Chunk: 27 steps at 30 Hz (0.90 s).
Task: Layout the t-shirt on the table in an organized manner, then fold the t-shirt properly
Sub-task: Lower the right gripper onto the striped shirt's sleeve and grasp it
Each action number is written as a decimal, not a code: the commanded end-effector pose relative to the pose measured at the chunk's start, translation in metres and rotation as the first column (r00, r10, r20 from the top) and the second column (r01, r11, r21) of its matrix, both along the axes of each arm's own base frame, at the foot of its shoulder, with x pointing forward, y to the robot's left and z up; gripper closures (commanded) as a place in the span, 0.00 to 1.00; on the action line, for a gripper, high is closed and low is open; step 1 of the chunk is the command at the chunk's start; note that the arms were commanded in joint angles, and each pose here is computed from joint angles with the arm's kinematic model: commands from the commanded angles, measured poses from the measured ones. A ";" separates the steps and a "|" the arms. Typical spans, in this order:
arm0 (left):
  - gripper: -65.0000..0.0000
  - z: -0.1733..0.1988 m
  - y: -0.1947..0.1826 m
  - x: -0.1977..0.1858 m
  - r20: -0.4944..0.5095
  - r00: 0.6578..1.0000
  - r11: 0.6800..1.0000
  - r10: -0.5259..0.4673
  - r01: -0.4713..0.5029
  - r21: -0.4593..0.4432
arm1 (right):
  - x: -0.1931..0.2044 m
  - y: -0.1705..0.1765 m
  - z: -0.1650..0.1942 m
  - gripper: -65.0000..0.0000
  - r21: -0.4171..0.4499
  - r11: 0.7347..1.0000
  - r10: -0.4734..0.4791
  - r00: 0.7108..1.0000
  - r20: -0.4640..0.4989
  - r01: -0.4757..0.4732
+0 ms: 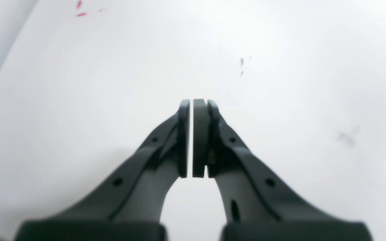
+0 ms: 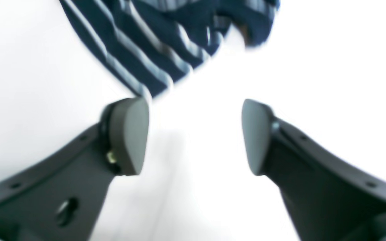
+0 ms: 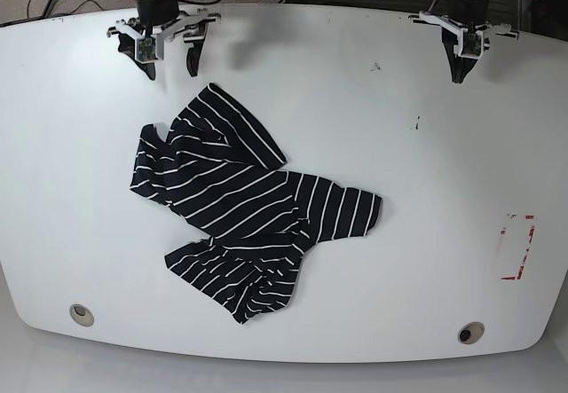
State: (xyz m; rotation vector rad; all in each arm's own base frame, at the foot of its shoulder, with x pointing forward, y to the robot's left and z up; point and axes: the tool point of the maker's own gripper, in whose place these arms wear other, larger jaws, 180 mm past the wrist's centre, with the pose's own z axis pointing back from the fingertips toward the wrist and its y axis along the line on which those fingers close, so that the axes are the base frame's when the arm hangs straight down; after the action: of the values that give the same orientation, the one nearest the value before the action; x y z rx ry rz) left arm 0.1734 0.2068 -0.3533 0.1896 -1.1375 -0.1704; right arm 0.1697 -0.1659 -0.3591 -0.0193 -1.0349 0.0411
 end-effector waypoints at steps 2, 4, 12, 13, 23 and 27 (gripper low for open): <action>0.99 0.008 0.002 0.011 0.023 1.000 1.000 0.007 -0.007 0.004 | 0.017 -0.005 0.015 0.26 -0.019 1.000 0.012 0.998 0.068 -0.011; 0.99 0.007 0.003 0.014 0.015 1.000 1.000 0.014 -0.014 0.001 | 0.025 -0.007 0.016 0.24 -0.028 1.000 0.017 0.998 0.063 -0.015; 0.99 0.006 0.004 0.020 0.008 0.999 0.999 0.037 -0.036 -0.036 | 0.061 -0.040 0.018 0.24 -0.092 0.996 -0.014 1.000 0.024 0.016; 0.99 0.006 0.004 0.020 0.009 0.999 0.999 0.038 -0.037 -0.039 | 0.069 -0.046 0.020 0.24 -0.096 0.995 -0.030 0.999 0.030 0.033; 0.83 0.013 0.003 0.034 0.048 0.998 0.998 0.044 -0.041 -0.050 | 0.101 -0.062 0.006 0.24 -0.088 0.996 -0.007 1.000 -0.015 0.005; 0.69 0.014 0.000 0.033 0.055 0.996 0.994 0.065 -0.060 -0.092 | 0.105 -0.061 -0.004 0.24 -0.067 0.998 0.004 0.999 -0.036 -0.006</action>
State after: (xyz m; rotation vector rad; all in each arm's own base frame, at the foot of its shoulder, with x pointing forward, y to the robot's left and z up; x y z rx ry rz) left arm 0.2062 0.2075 -0.3483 0.1563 -1.1581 -0.0727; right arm 0.2695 -0.2240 -0.3671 -0.0776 -0.9731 0.0765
